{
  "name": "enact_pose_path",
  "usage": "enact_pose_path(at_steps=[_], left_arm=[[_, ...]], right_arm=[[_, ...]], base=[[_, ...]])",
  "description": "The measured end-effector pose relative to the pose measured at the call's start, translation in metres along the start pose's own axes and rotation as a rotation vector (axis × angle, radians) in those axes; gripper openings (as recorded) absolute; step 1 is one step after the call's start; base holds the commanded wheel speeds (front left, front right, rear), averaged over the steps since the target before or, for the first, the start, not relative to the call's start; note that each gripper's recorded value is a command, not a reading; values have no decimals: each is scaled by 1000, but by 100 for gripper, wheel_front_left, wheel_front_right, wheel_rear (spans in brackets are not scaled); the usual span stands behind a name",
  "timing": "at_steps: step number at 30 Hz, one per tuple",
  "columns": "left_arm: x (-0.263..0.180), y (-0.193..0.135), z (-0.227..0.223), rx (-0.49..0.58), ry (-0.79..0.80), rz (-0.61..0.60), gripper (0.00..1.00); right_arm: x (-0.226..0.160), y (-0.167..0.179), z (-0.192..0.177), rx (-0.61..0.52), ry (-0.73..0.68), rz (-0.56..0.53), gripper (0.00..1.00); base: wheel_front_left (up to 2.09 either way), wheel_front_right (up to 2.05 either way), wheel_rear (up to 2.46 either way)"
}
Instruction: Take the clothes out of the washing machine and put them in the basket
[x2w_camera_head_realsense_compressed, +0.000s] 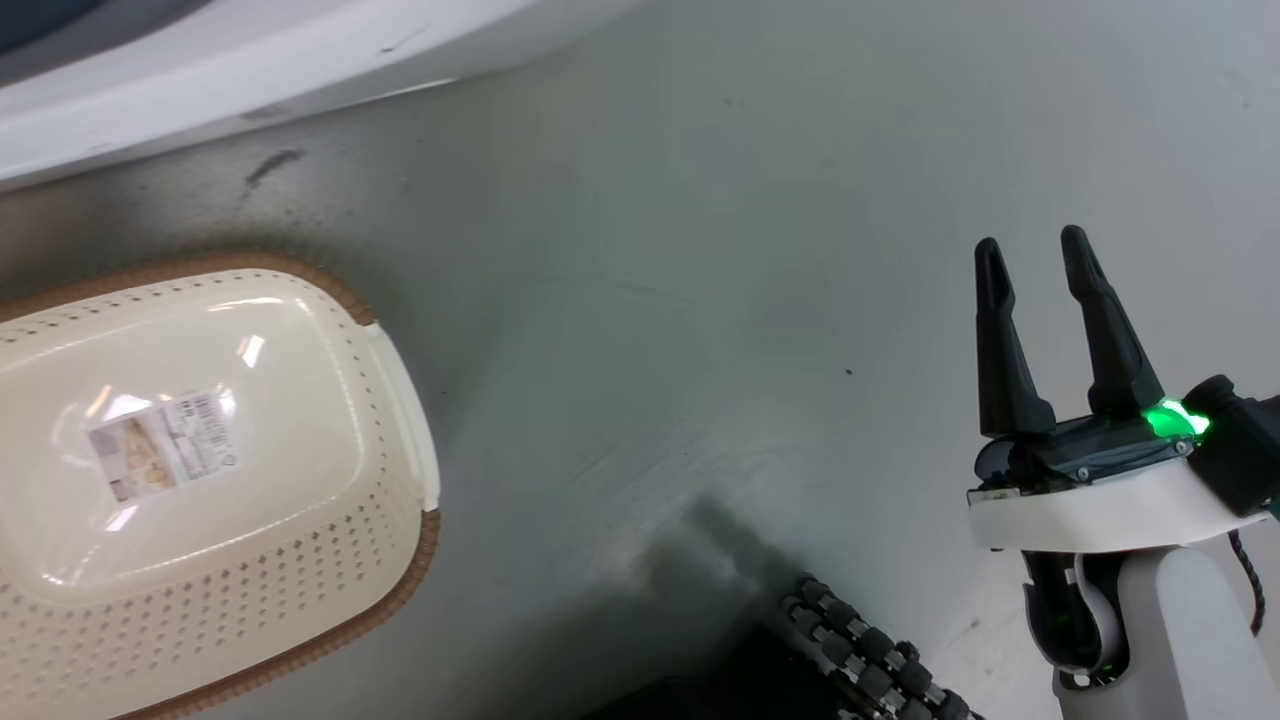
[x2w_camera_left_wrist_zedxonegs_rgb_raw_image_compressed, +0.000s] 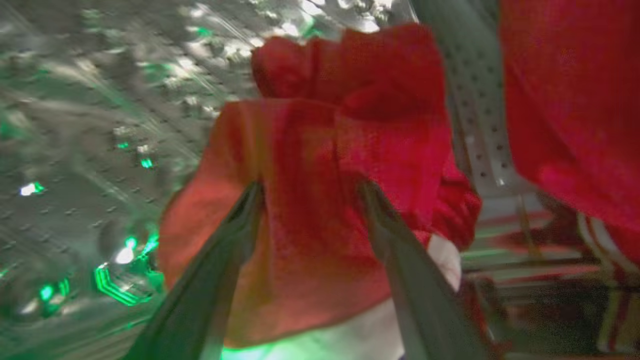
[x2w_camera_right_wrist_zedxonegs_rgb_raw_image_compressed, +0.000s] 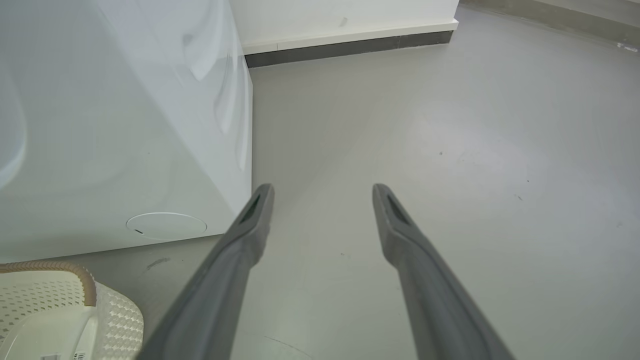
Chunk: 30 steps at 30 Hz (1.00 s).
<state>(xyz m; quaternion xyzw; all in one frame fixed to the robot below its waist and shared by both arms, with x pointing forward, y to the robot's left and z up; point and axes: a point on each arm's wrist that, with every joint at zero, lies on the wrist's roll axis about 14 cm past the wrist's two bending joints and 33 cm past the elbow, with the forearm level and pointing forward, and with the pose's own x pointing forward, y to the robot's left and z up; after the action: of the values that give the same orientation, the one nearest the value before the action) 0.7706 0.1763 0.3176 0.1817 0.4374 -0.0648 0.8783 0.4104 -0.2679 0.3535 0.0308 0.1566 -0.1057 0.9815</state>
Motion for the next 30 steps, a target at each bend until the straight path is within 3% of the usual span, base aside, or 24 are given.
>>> enact_pose_path(at_steps=[13, 14, 15, 23, 30], left_arm=[[22, -8, -39, 53, 180, -33, 100], [22, -8, -41, 52, 188, -37, 42], [23, -9, -41, 55, 188, -39, 0], [22, -6, -23, 54, 79, -35, 0], [3, -12, 22, -23, -181, -57, 0]], right_arm=[[1, -3, -5, 10, 12, -17, 100], [1, -3, -6, 11, 13, -16, 100], [1, -3, -6, 11, 14, -16, 100], [5, -2, -3, 9, 3, -11, 100], [10, 0, 11, 7, -43, 2, 100]], base=[[0, 0, 0], [0, 0, 0], [0, 0, 0], [0, 0, 0], [0, 0, 0]])
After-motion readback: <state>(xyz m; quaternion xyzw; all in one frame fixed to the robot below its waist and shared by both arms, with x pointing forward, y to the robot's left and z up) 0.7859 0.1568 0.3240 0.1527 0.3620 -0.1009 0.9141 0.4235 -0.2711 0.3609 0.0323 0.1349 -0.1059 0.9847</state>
